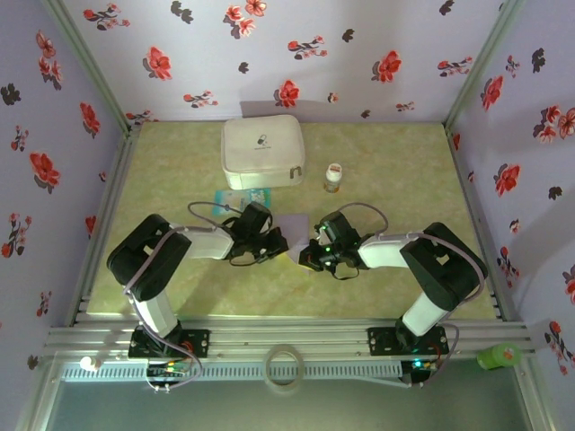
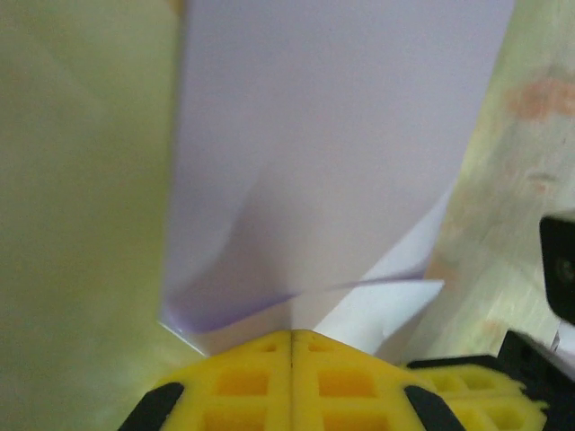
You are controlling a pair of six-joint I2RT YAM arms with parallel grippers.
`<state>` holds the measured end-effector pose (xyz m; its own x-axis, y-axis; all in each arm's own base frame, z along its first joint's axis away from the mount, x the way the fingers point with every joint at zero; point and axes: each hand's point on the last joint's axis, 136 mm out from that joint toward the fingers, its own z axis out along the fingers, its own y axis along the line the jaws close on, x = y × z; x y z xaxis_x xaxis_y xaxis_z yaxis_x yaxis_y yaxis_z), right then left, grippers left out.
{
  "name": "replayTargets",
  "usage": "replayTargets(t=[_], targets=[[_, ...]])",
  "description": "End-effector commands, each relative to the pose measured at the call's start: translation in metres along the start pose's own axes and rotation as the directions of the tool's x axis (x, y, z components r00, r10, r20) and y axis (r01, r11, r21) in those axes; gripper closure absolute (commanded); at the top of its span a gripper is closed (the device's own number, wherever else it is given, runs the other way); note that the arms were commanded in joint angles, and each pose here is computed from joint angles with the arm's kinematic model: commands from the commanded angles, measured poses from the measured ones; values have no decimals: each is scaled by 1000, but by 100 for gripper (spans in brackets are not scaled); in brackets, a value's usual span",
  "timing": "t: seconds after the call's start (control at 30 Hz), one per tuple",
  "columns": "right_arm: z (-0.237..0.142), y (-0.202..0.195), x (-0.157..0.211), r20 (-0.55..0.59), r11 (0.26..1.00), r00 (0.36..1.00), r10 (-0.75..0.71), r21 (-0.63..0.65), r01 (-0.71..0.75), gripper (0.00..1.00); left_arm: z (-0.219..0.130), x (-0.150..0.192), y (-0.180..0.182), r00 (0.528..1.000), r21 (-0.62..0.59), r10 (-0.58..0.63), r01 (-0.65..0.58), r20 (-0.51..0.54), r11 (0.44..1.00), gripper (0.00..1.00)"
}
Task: Fold a paper plane with a square sheet of paper (pick it up from the middle)
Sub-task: Third fold the triangle at the center of the table.
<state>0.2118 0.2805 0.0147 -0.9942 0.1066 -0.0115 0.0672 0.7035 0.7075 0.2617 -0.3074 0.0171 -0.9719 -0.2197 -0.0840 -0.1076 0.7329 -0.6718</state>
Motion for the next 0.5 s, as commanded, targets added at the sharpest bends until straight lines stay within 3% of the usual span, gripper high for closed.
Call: replayTargets(t=[0.0,0.23,0.47], targets=[[1,-61,32,-81,976,992,100,201,-82,100,-9,-18,47,997,-140,-37,46,63,989,100],[0,-60,32,-85,977,992,96,200,-77,100,-20,-31,57,994,-148,-68,80,81,986,100],[-1,-58,32,-97,978,992,78,200,-58,100,-40,-40,28,993,-87,-14,24,116,996,100]])
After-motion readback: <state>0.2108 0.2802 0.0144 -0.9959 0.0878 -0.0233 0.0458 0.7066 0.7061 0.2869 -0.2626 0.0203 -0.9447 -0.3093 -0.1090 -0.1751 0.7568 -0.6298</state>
